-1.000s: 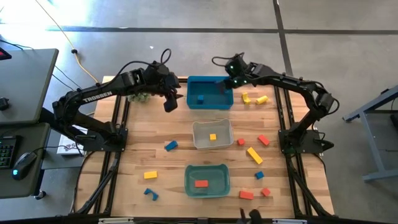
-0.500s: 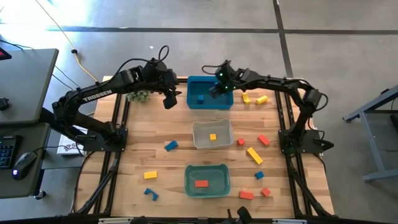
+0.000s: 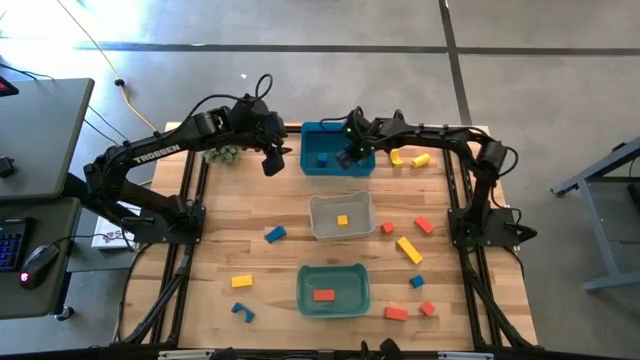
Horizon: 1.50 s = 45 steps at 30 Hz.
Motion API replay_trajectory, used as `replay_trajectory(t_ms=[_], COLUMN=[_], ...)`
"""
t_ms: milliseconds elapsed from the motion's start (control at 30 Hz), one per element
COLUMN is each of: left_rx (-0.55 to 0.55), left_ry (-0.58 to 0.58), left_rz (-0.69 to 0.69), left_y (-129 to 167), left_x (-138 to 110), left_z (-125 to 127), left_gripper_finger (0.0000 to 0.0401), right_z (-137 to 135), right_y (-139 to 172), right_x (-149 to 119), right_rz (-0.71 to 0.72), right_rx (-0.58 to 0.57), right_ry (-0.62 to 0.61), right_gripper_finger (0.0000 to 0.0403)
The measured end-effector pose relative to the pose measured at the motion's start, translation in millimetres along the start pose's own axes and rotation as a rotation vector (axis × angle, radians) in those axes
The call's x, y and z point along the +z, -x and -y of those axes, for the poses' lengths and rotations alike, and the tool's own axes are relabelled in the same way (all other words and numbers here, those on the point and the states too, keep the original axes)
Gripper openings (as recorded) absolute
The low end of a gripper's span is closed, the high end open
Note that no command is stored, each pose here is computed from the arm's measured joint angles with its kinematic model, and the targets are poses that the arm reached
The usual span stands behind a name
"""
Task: Sort & place blocks by color
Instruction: Put the blue block into the blue bin, then put the yellow block into the white bin
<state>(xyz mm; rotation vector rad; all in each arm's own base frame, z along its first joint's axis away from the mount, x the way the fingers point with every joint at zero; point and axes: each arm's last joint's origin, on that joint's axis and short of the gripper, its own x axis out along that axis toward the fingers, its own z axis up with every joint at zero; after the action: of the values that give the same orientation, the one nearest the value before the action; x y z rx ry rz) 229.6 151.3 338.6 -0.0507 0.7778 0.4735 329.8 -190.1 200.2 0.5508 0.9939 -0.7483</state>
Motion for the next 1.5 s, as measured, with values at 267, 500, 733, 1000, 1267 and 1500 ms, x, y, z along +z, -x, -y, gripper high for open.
replay_trajectory(t_ms=[267,500,733,1000,1267,1500], left_rx=[0.0,0.0,0.0,-0.001,-0.004,-0.004], left_ry=[0.004,0.023,0.027,0.027,0.026,0.026], left_rz=[0.0,0.0,0.0,0.0,0.0,0.001], left_y=[0,0,0,0,0,0], left_x=[0,0,0,0,0,0], left_z=[0,0,0,0,0,0], left_gripper_finger=[0.0197,0.0197,0.0197,0.0197,0.0197,0.0197], right_z=[-9,-18,-31,-50,-71,-92], right_y=[2,29,73,109,131,144], right_x=[-7,-13,-25,-61,-101,-135], right_rz=[-0.029,-0.033,-0.018,-0.165,-0.308,-0.396], right_rx=[0.0,0.015,0.072,0.079,0.024,0.013], right_ry=[0.029,-0.013,-0.033,-0.019,0.035,0.147], right_gripper_finger=[0.0122,0.0125,0.0126,0.0126,0.0126,0.0126])
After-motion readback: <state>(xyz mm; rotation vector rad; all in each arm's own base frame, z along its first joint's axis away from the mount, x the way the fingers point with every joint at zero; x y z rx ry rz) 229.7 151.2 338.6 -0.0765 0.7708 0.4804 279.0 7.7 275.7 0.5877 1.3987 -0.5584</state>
